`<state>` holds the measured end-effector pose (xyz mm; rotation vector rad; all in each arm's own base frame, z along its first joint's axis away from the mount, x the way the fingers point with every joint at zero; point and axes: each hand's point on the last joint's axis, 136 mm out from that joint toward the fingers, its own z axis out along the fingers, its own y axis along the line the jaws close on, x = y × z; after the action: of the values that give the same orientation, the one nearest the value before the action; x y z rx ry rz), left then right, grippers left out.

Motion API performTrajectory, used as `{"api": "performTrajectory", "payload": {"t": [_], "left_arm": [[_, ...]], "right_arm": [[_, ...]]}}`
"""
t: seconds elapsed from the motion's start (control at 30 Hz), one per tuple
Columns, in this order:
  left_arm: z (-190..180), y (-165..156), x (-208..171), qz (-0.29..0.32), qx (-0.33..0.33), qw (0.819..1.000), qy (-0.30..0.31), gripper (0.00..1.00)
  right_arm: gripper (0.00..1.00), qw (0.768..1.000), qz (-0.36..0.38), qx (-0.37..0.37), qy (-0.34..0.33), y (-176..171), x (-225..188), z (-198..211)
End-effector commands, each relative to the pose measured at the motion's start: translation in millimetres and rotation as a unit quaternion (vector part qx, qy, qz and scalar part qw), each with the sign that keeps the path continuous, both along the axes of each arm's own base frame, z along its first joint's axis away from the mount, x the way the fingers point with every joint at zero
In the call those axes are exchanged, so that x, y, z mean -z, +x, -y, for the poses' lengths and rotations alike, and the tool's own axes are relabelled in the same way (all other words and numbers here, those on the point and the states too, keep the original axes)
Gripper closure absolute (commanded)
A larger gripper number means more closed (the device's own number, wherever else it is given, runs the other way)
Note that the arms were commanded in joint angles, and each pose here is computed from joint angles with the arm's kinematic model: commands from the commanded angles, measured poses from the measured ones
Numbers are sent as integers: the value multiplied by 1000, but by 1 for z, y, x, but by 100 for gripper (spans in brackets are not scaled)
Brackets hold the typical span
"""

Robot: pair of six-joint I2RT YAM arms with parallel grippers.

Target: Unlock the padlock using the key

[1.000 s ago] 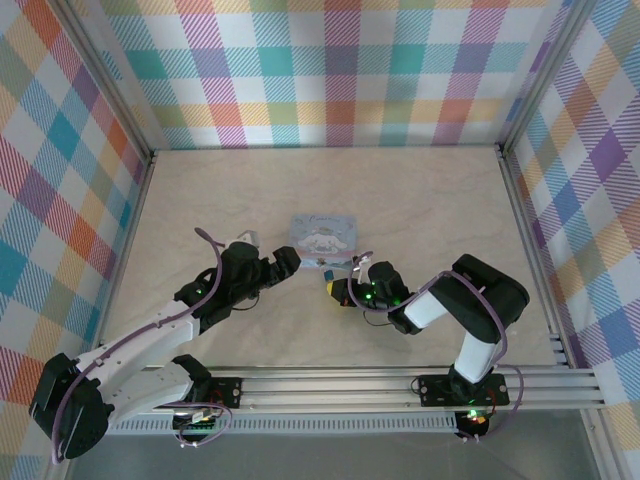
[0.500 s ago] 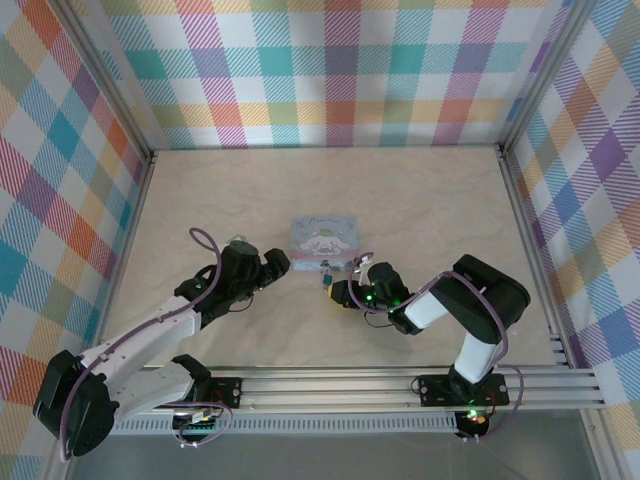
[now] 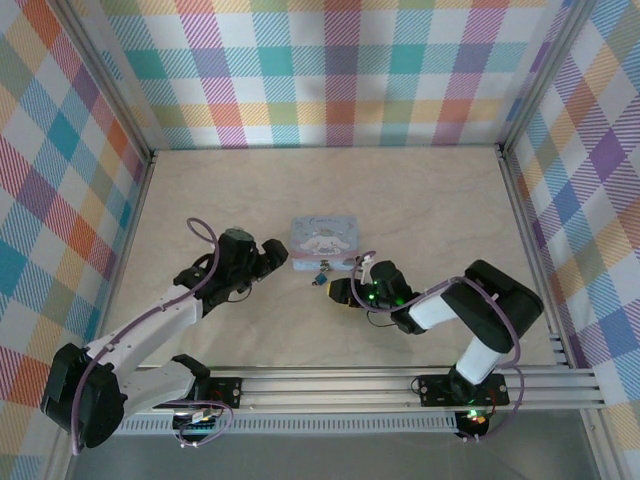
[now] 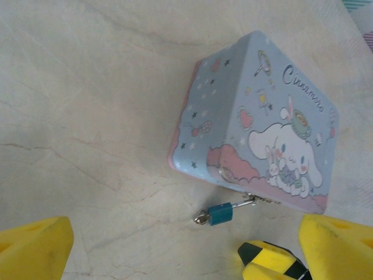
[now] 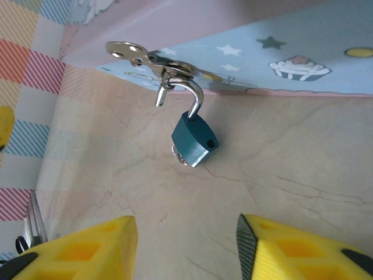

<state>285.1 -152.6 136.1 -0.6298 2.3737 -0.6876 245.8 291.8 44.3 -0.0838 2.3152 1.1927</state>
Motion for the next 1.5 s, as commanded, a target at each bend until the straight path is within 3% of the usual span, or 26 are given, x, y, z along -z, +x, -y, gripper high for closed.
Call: {"api": "performTrajectory", "payload": {"t": [0.0,0.27,0.67,0.8,0.87,1.47], "left_arm": [[2,7,-10,5,13,1000,-2,1],[9,30,-8,5,30,999,-18,1],[39,71,27,-40,94,995,-9,3],[49,74,49,-70,113,991,-16,10],[50,70,58,-83,114,990,-15,14],[35,15,95,-126,98,987,4,15]], "right_arm": [[40,999,0,7,-42,-2,7,16],[0,999,15,-10,-27,0,-23,12],[0,999,13,-46,12,21,-46,-13],[0,999,16,-39,7,34,-46,-8],[0,999,17,-37,0,38,-44,-5],[0,996,66,-53,2,79,-57,-2]]}}
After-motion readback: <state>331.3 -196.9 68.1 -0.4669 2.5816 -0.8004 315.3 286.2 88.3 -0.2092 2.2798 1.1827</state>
